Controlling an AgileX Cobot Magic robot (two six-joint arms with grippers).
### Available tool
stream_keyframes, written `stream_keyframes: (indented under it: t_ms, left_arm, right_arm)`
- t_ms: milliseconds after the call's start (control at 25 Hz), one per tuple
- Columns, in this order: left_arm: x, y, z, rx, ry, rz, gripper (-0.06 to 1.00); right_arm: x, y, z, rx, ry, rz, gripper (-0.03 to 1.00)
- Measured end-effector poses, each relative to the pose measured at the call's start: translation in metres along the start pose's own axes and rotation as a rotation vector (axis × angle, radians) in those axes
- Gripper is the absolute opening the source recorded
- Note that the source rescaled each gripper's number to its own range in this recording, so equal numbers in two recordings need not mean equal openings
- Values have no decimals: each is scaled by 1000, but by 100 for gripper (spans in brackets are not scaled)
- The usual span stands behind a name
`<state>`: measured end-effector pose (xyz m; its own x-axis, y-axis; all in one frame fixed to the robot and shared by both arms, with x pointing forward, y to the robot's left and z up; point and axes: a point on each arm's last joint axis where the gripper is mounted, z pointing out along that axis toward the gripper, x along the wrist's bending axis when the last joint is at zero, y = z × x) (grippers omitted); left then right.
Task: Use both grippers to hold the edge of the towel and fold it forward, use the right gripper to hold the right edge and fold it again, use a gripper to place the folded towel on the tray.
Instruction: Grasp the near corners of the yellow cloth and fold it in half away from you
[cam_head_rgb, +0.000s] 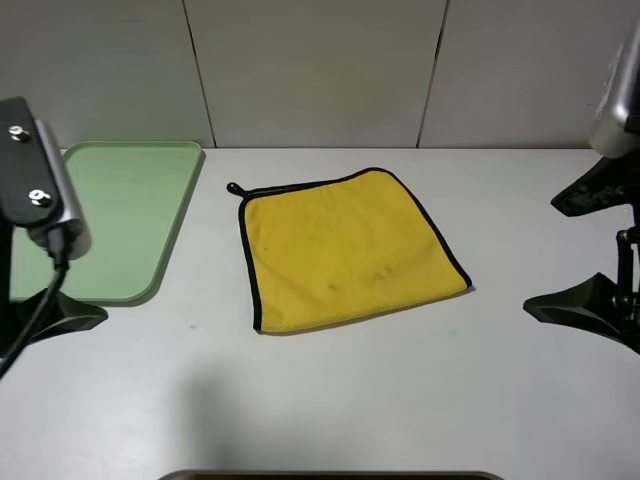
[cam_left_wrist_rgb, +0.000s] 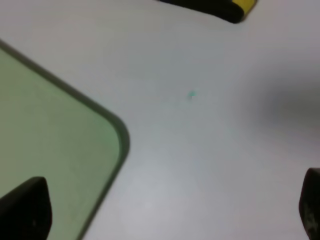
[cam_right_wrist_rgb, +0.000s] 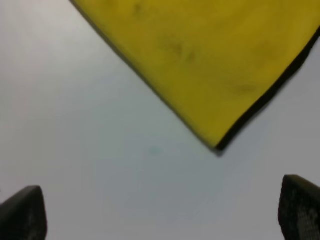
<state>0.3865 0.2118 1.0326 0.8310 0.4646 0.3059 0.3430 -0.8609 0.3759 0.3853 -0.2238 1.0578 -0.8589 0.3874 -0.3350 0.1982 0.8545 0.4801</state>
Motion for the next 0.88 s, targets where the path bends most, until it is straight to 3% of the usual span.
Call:
stream_keyframes:
  t_ms: [200,400,600,880]
  left_arm:
    - [7,17,28,-40,15,145,99]
    - [10,25,53,-39,9,287,99]
    - [11,31,73,-47,7,321,99]
    - [0,41,95,-62,-22,386,99]
  right_arm:
    - [-8,1,14,26,-14,-135,100]
    - [-16,3,30,48,-22,-183,100]
    - [-23,5,50,58,-26,-183,100]
    - [-27,1,85,115,35,-172,100]
